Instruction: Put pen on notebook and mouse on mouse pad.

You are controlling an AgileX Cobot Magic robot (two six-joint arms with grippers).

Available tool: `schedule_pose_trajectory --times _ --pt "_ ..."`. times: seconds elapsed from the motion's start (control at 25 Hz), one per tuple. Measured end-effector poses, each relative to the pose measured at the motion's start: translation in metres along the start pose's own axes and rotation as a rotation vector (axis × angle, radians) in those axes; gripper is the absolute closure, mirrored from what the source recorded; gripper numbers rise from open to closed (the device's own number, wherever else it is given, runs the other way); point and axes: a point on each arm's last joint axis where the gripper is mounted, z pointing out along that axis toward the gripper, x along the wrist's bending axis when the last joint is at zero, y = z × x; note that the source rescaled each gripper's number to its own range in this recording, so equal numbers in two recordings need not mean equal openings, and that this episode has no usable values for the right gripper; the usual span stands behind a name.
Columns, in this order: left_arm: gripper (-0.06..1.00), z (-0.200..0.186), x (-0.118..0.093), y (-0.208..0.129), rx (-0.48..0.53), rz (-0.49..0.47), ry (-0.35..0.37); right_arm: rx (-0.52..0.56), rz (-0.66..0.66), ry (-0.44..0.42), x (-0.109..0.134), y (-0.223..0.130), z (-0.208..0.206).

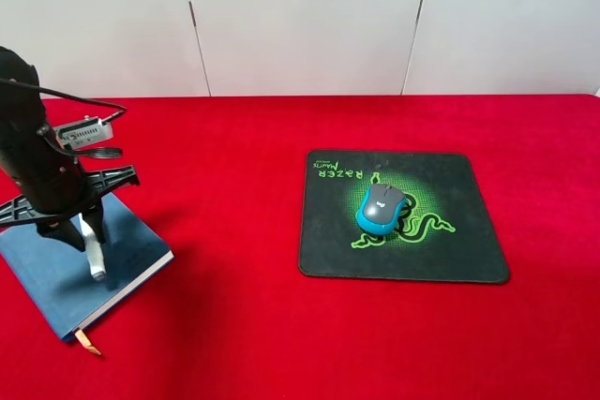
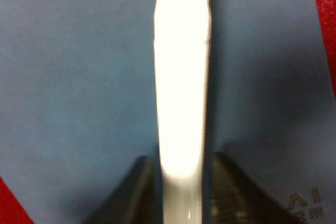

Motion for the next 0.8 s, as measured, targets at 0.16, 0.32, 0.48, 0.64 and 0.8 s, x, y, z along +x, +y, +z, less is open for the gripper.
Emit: schedule_pose_trajectory --times 0.16,0.32,0.48,0.64,0.8 --pt "0.19 0.0 0.002 0.0 0.002 0.012 0.021 0.0 0.0 0.0 0.0 0.0 0.0" --pt "-0.02 0.0 0.002 0.0 -0.001 0.017 0.024 0.0 0.0 0.0 0.0 0.0 0.0" --pt "-0.05 -0.002 0.002 0.0 -0.005 0.025 0.021 0.0 0.0 0.001 0.0 0.0 0.0" --pt "-0.05 -0.018 0.005 -0.002 -0.045 0.045 -0.006 0.0 0.0 0.001 0.0 0.0 0.0" --pt "-0.05 -0.049 0.012 -0.011 -0.097 0.084 -0.042 0.0 0.0 0.001 0.0 0.0 0.0"
